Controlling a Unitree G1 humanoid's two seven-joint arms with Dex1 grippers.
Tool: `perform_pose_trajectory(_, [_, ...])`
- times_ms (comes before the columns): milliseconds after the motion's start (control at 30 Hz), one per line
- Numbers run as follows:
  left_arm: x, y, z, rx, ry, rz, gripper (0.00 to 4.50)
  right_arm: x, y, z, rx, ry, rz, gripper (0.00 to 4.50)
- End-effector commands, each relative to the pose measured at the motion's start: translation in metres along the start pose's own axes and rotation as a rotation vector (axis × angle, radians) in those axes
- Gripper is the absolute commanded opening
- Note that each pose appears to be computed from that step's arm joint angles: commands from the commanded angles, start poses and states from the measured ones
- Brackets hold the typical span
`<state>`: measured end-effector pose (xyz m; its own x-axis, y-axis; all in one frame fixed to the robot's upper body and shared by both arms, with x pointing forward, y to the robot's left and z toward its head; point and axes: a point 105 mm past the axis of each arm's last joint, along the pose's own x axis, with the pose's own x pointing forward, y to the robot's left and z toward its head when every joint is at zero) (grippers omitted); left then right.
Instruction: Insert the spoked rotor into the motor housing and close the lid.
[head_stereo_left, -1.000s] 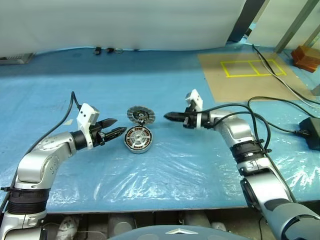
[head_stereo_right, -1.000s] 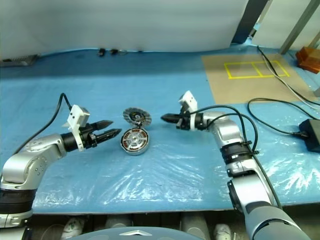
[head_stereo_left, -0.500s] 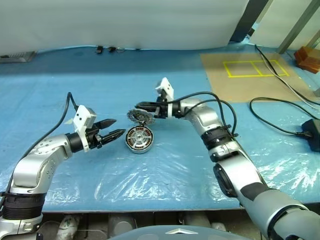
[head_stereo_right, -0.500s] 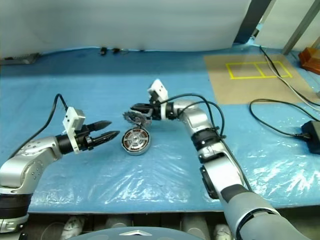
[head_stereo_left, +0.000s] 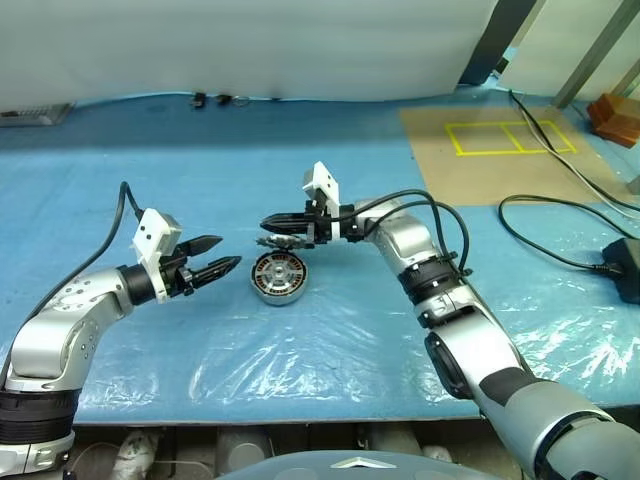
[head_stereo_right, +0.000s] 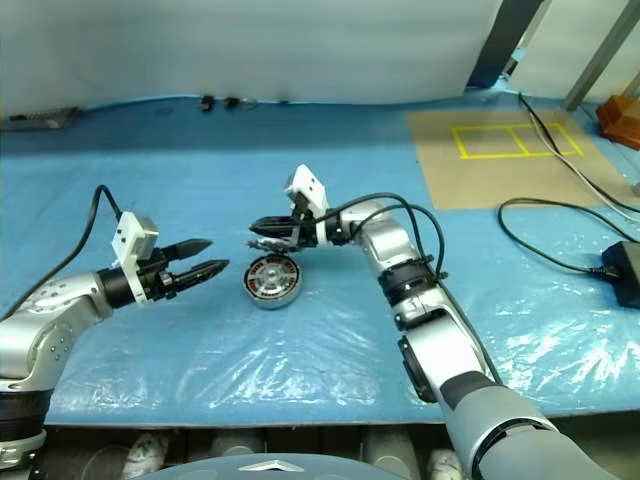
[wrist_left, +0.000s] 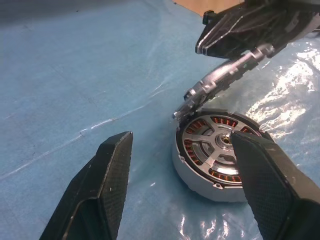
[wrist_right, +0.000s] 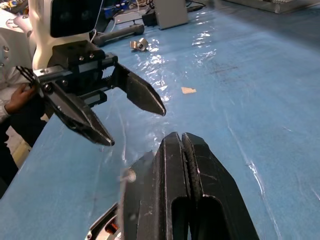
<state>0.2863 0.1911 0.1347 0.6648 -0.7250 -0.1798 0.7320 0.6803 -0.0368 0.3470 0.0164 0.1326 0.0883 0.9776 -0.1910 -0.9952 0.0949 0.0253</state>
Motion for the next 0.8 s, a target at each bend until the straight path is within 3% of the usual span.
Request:
perform_pose_trajectory(33, [-0.001, -0.008, 0.011, 0.022, -0.042, -0.013, 3.27, 0.006, 0.014, -0.034, 0.078, 0.069, 0.029, 0.0])
perform_pose_trajectory(167, [0.002, -0.01, 0.012, 0.019, -0.035, -0.023, 3.27, 0.014, 0.015, -0.081, 0.163, 0.169, -0.029, 0.0])
perform_pose_trajectory(333, [-0.002, -0.009, 0.012, 0.02, -0.021, -0.013, 3.27, 0.02, 0.019, -0.094, 0.205, 0.173, -0.047, 0.0])
perform_pose_trajectory(500, [-0.005, -0.01, 0.013, 0.022, -0.021, -0.007, 3.27, 0.014, 0.016, -0.074, 0.181, 0.103, -0.018, 0.0])
perform_pose_trajectory(667, [-0.003, -0.015, 0.017, 0.028, -0.042, -0.015, 3.27, 0.005, 0.013, -0.014, 0.093, -0.098, 0.013, 0.0])
perform_pose_trajectory(800, [-0.004, -0.02, 0.014, 0.01, -0.041, -0.021, 3.27, -0.004, 0.022, 0.003, -0.054, -0.078, 0.028, 0.0])
